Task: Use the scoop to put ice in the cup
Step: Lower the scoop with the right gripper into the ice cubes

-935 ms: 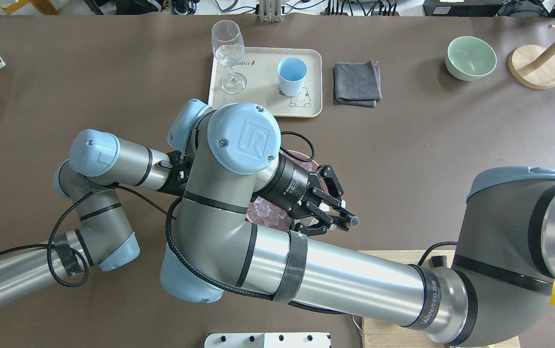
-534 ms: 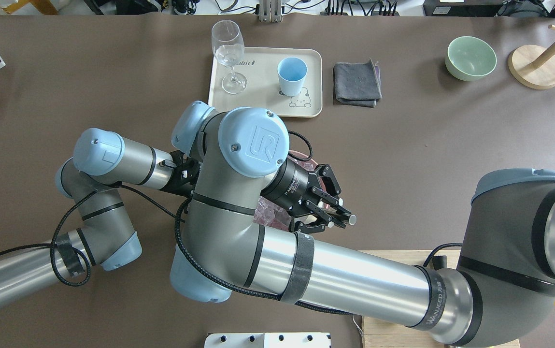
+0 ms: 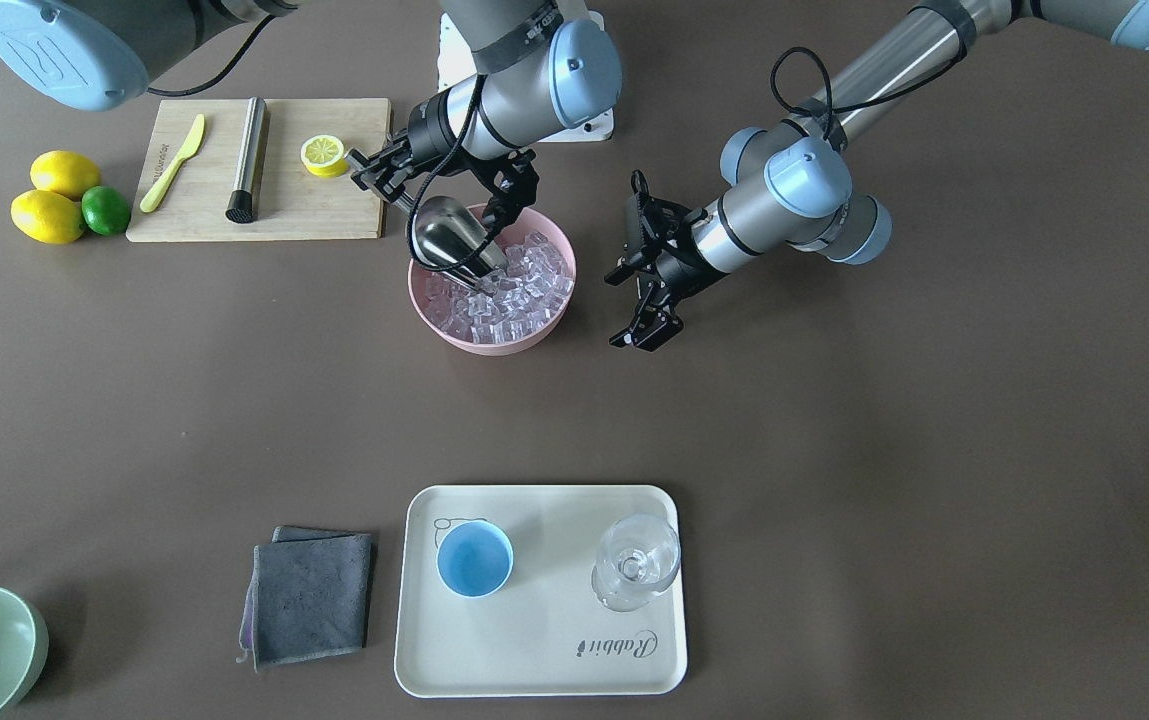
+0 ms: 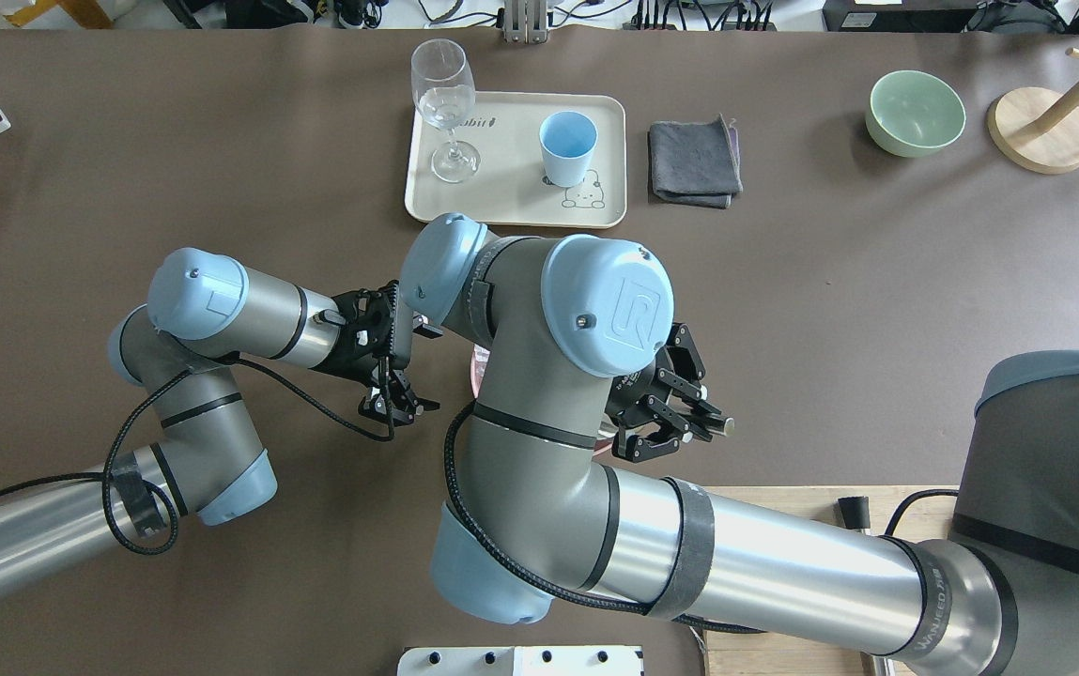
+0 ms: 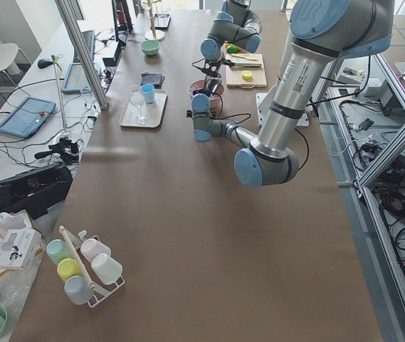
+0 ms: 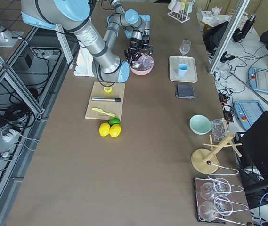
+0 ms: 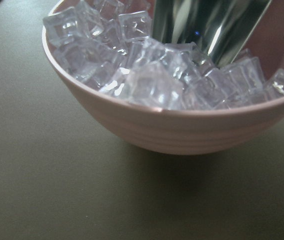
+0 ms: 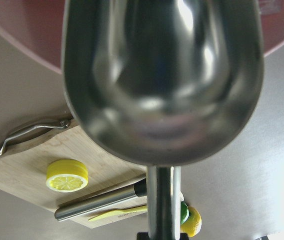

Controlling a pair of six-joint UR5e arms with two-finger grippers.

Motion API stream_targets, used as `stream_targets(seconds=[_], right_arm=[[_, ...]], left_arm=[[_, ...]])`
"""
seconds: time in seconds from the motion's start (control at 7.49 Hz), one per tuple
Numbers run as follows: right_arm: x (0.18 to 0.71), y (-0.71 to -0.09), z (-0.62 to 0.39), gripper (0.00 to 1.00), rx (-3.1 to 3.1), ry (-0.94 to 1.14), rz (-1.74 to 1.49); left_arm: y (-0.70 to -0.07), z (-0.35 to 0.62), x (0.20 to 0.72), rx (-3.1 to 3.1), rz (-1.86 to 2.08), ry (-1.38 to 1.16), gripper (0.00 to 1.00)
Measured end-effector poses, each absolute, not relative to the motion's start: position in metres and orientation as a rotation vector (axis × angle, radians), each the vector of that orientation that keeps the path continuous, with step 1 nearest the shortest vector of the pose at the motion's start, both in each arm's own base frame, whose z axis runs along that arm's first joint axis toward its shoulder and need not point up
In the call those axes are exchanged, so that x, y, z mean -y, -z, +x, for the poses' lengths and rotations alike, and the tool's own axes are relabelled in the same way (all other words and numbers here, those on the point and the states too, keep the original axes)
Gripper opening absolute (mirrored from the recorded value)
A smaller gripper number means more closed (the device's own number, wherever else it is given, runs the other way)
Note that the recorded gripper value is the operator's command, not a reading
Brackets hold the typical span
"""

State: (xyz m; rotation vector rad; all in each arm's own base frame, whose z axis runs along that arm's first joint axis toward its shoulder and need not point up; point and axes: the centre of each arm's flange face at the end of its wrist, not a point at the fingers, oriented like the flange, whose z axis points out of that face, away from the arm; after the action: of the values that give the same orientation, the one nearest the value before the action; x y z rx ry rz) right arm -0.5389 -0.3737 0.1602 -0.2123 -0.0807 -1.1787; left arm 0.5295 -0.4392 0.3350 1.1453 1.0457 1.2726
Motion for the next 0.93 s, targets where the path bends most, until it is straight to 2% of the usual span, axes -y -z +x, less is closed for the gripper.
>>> stream_targets(seconds=[0.93], right_arm=[[0.374, -0.186, -0.535, 0.00, 0.149, 1.197, -0.058]], left_arm=[[-0.339, 0.531, 0.441, -1.023, 1.153, -1.257, 0.99]])
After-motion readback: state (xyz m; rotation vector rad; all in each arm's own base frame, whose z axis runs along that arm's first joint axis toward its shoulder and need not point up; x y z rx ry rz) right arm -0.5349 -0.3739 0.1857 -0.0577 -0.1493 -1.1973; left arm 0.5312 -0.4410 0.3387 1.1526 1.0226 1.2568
